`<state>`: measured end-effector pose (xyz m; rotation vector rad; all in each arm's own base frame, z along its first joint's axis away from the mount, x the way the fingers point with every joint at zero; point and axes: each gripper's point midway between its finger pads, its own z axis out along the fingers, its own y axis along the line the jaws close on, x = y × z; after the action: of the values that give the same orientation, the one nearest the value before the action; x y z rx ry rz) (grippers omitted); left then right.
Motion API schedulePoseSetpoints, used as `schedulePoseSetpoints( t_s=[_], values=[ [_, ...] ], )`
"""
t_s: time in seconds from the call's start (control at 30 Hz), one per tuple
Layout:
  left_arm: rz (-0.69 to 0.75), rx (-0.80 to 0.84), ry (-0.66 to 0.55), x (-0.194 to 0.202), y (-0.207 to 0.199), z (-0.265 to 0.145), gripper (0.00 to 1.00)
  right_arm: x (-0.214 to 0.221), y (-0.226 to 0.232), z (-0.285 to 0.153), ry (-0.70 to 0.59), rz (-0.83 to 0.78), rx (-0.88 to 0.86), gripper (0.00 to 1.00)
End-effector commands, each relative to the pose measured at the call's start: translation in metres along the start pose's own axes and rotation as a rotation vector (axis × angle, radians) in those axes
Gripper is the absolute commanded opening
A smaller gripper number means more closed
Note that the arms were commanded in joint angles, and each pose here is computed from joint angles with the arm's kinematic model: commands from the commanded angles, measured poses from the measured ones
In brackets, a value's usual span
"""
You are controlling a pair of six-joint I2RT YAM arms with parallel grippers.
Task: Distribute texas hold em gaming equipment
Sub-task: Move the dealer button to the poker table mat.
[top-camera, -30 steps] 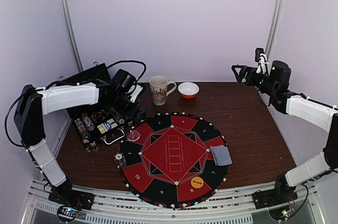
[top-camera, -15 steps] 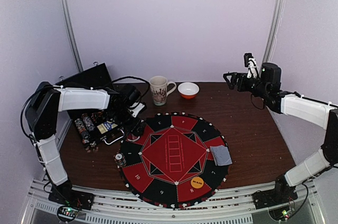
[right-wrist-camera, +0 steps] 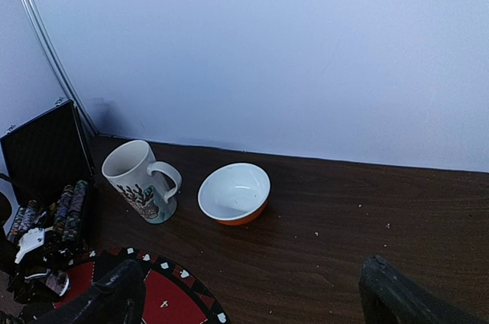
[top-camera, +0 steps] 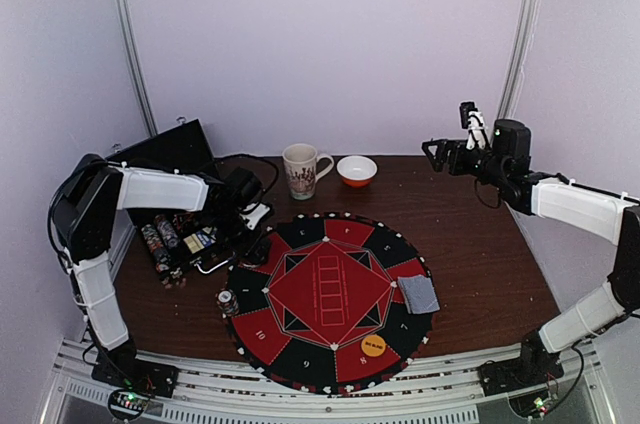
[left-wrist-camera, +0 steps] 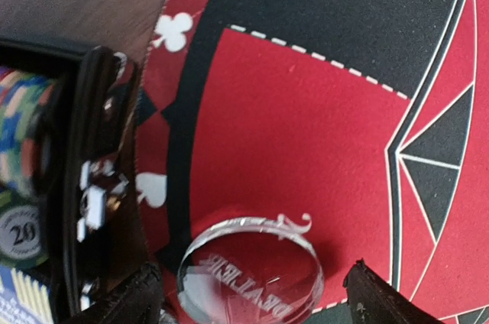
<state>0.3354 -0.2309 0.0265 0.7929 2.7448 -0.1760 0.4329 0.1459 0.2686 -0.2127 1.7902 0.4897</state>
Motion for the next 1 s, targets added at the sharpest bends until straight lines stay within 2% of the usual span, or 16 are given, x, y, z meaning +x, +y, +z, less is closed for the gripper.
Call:
schedulePoseSetpoints(
  t_s=[0.0,0.13,0.37,0.5,0.7,0.97],
  values=[
    [-0.01,0.051,0.029,0.008,-0.006,0.015,0.86,-0.011,0.003,0.004,-0.017,-0.023,0.004,1.0],
    [0.015,0.084,0.039,0.011,-0.014,0.017,0.78,-0.01,0.004,0.005,-0.013,-0.025,-0.002,1.0],
    [0.158,0.131,0.015,0.006,-0.049,0.01,0.66,-0.014,0.007,0.007,-0.018,-0.02,-0.015,1.0],
    [0.218,0.169,-0.004,0.003,-0.067,0.008,0.64,-0.015,0.009,0.007,-0.019,-0.019,-0.019,1.0],
    [0.347,0.22,-0.017,0.005,-0.095,0.005,0.67,-0.018,0.013,0.007,-0.024,-0.017,-0.031,1.0],
    [0.361,0.093,0.108,0.035,-0.069,0.015,0.8,-0.017,0.023,0.008,-0.016,-0.018,-0.059,1.0]
  ],
)
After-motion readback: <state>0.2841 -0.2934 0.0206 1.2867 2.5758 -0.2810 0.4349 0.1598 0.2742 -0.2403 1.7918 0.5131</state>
